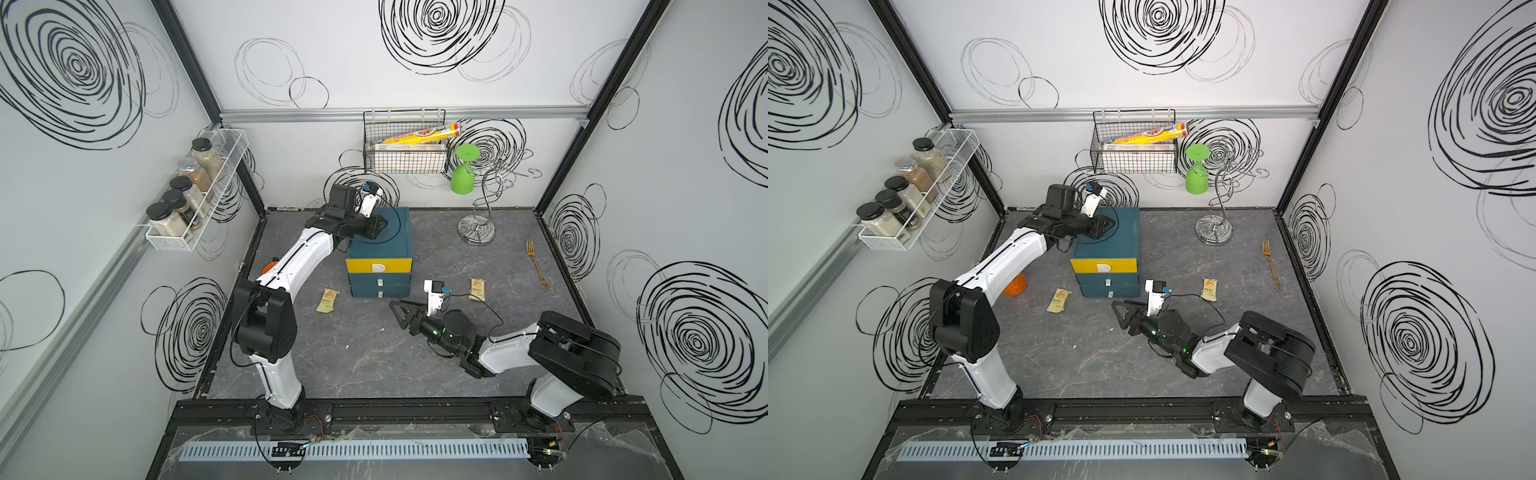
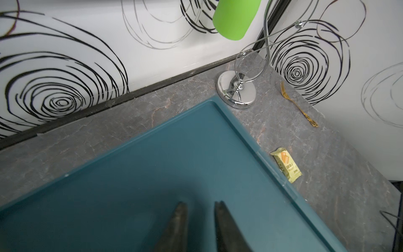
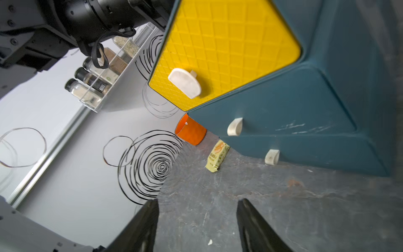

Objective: Take the cookies out of the drawer
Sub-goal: Close the drawer in the storage box, then open the drawer in the storage box.

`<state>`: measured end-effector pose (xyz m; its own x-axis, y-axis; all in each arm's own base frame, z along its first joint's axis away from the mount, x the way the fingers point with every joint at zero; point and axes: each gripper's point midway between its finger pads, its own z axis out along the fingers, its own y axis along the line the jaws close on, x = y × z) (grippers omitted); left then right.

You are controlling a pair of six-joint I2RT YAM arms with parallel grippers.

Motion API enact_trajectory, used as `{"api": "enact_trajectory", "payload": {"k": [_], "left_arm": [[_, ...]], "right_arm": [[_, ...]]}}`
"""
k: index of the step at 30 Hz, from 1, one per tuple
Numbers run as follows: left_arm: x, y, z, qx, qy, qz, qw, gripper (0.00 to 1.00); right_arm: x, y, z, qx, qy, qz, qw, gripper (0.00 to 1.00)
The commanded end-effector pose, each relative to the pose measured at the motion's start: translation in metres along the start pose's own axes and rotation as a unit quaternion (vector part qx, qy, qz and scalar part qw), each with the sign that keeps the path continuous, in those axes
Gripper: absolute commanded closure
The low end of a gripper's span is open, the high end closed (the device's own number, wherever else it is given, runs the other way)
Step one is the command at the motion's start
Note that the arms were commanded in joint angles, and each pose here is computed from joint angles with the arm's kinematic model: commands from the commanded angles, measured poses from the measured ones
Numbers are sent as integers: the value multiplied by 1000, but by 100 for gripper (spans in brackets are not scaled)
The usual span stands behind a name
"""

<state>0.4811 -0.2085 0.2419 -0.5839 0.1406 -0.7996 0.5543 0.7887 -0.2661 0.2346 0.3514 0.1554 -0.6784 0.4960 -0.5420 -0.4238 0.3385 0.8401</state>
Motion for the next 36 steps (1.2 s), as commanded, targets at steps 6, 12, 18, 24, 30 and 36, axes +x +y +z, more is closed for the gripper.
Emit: {"api": "enact_trajectory", "payload": {"k": [6,12,18,24,30,36], "left_arm": [[-13,-4,-31,-10,-7,-46,999,33],[-5,0,-26,-9,18,-54,998,38],[11,4,-15,-6,37,-64,997,48],[16,7,-14,-2,41,-70,997,63],[24,10,-12,-2,53,-78,996,88],[33,11,-12,-1,61,-82,995,90]], "right_arm": [[-2,20,16,-136,-29,242,960,36],[-7,17,28,-134,-43,265,954,40],[-12,11,38,-141,-63,310,938,45],[-23,11,49,-142,-85,311,936,48],[-35,0,57,-135,-104,312,935,49],[-39,-12,66,-121,-111,313,936,52]]}}
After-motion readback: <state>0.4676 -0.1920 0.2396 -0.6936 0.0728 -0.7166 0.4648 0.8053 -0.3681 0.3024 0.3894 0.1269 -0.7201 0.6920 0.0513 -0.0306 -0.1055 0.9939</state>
